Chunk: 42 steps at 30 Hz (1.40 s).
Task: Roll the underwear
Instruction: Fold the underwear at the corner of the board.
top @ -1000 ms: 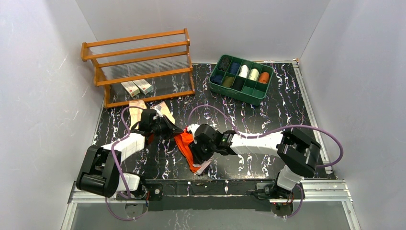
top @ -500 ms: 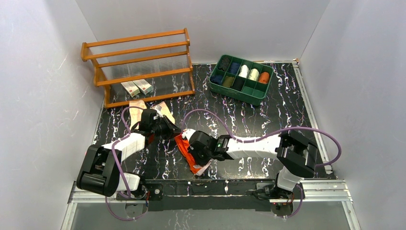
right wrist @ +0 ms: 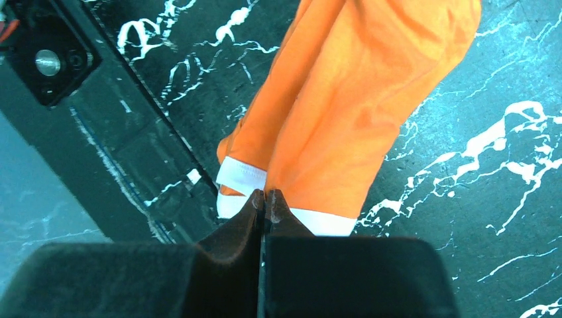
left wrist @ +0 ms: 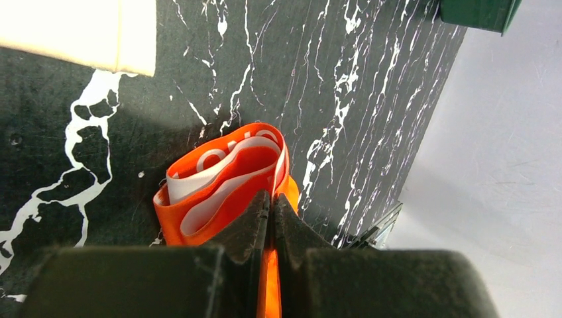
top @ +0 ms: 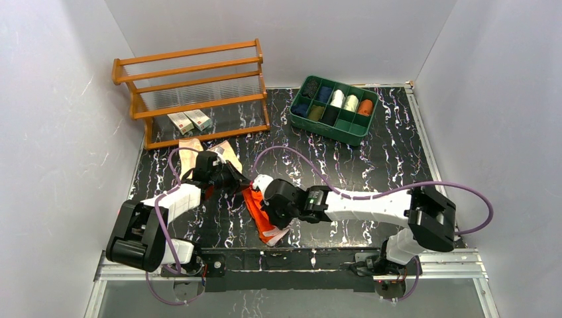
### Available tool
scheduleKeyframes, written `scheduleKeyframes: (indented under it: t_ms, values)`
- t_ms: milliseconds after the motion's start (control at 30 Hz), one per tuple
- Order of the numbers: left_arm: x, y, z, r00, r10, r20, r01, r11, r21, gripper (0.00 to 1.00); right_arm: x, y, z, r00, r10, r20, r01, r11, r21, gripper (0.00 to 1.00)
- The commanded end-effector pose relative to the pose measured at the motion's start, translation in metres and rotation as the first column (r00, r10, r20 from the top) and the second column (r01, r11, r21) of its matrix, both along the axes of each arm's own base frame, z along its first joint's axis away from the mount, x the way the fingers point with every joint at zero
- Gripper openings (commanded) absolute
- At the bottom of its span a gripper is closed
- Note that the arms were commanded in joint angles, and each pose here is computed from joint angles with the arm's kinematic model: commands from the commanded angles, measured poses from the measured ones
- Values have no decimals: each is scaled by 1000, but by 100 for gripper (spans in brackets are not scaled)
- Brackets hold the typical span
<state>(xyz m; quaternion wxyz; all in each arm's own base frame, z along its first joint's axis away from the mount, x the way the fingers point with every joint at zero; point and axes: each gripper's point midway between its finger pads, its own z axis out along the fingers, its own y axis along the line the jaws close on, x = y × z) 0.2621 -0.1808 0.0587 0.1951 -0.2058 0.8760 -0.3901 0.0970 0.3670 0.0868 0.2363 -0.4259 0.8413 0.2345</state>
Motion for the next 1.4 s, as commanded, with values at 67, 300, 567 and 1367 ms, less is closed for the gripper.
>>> scheduleKeyframes:
  t_ms: [67, 300, 567, 1367]
  values:
    - [-6, 8, -1, 1000, -12, 8, 11, 998, 64, 0, -22, 11, 22, 994, 86, -68, -80, 993, 86, 5]
    - [-17, 26, -15, 1000, -19, -7, 20, 983, 182, 0, -37, 18, 11, 986, 115, -117, -107, 991, 75, 7]
    - [-26, 37, -29, 1000, 3, -26, 3, 971, 240, 0, -52, 33, 2, 987, 107, -119, -103, 994, 36, 11]
    - [-30, 45, -29, 999, 53, 11, -54, 967, 249, 9, -100, 71, 33, 958, 228, -172, -186, 955, 229, 64]
